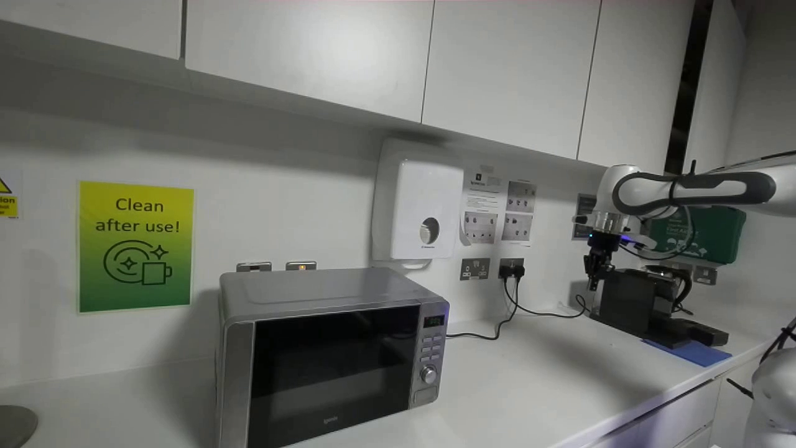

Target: Press a switch on the bottom left wall socket.

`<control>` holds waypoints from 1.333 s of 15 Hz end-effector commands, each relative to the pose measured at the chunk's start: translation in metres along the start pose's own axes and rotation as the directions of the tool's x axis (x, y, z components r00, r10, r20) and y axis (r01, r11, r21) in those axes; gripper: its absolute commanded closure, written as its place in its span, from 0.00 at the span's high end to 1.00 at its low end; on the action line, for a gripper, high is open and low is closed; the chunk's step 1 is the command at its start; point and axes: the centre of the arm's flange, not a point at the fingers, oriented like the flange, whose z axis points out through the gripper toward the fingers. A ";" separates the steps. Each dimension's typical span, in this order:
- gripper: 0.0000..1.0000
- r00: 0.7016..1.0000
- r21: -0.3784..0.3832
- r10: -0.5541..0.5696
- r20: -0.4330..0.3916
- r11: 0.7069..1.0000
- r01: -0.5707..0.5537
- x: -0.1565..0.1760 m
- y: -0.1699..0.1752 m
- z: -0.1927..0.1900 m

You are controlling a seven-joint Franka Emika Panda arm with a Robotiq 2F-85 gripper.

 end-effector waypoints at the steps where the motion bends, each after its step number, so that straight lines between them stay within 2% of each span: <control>1: 0.00 0.999 -0.004 -0.025 0.029 1.000 0.025 -0.010 -0.006 -0.008; 7: 0.00 0.999 -0.016 -0.015 0.050 1.000 0.015 -0.009 -0.005 -0.005; 20: 0.01 0.999 -0.008 -0.008 0.040 1.000 0.008 -0.004 -0.001 0.000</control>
